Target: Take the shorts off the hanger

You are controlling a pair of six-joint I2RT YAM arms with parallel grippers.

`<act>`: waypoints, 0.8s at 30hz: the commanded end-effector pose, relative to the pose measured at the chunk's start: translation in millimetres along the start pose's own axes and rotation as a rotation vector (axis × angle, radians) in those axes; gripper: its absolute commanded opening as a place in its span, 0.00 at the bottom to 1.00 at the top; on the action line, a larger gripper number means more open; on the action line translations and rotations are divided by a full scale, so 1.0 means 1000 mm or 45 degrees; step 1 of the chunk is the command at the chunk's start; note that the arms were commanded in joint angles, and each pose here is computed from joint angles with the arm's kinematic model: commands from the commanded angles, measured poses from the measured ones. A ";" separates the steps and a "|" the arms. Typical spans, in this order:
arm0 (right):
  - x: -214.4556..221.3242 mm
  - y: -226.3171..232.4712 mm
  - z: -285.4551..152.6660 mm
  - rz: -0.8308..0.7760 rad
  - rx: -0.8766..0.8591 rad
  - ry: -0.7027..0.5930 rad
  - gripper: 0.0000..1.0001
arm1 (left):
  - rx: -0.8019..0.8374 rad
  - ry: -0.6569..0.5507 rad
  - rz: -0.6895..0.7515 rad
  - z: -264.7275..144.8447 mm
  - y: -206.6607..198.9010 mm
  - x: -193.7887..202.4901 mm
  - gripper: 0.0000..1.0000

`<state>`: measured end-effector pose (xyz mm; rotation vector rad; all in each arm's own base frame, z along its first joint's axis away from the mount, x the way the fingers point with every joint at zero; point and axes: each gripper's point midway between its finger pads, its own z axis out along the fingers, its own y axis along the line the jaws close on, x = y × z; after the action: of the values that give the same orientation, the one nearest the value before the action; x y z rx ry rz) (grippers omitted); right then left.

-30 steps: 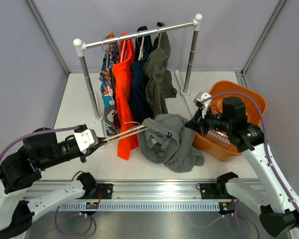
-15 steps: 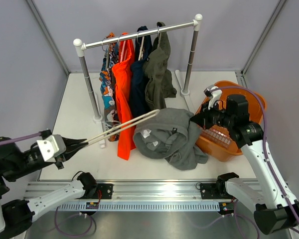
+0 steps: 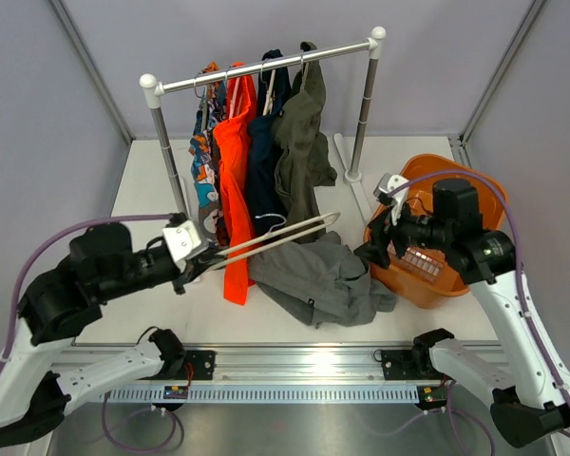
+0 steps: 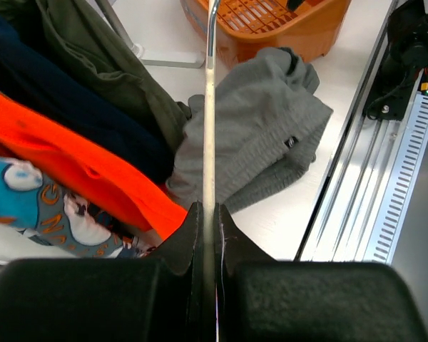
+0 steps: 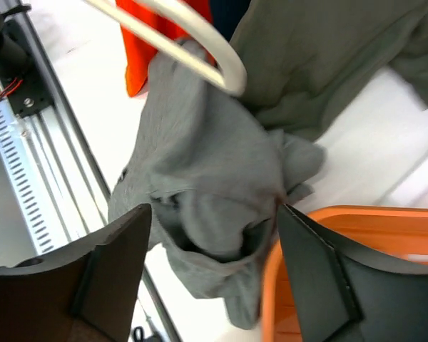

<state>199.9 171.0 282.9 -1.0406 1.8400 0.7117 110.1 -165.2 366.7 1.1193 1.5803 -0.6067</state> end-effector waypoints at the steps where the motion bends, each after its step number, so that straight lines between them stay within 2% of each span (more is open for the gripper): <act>1: -0.023 0.000 -0.037 -0.203 0.052 -0.019 0.80 | -0.017 -0.167 -0.002 0.012 0.008 -0.039 0.00; 3: -0.036 0.017 -0.050 -0.319 -0.036 -0.072 0.81 | 0.003 -0.195 -0.001 0.018 0.007 -0.045 0.00; 8: -0.046 0.053 -0.060 -0.435 -0.251 -0.150 0.84 | 0.218 -0.187 -0.005 0.043 -0.017 -0.044 0.00; 13: -0.053 0.042 -0.047 -0.524 -0.312 -0.161 0.83 | 0.384 -0.165 0.011 0.066 -0.034 -0.039 0.00; 17: -0.054 0.033 -0.040 -0.532 -0.317 -0.144 0.81 | 0.427 -0.177 0.025 0.074 -0.037 -0.043 0.00; 20: -0.046 0.033 -0.032 -0.518 -0.347 -0.107 0.78 | 0.457 -0.188 0.029 0.080 -0.038 -0.047 0.00; 23: -0.031 0.038 -0.025 -0.493 -0.417 -0.041 0.69 | 0.465 -0.194 0.047 0.085 -0.037 -0.051 0.00; 24: -0.028 0.038 -0.023 -0.486 -0.439 -0.026 0.62 | 0.467 -0.193 0.050 0.086 -0.037 -0.051 0.00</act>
<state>175.1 179.4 326.4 -1.4850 1.4912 0.7828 117.7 -259.4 350.1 1.3318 1.5050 -0.9284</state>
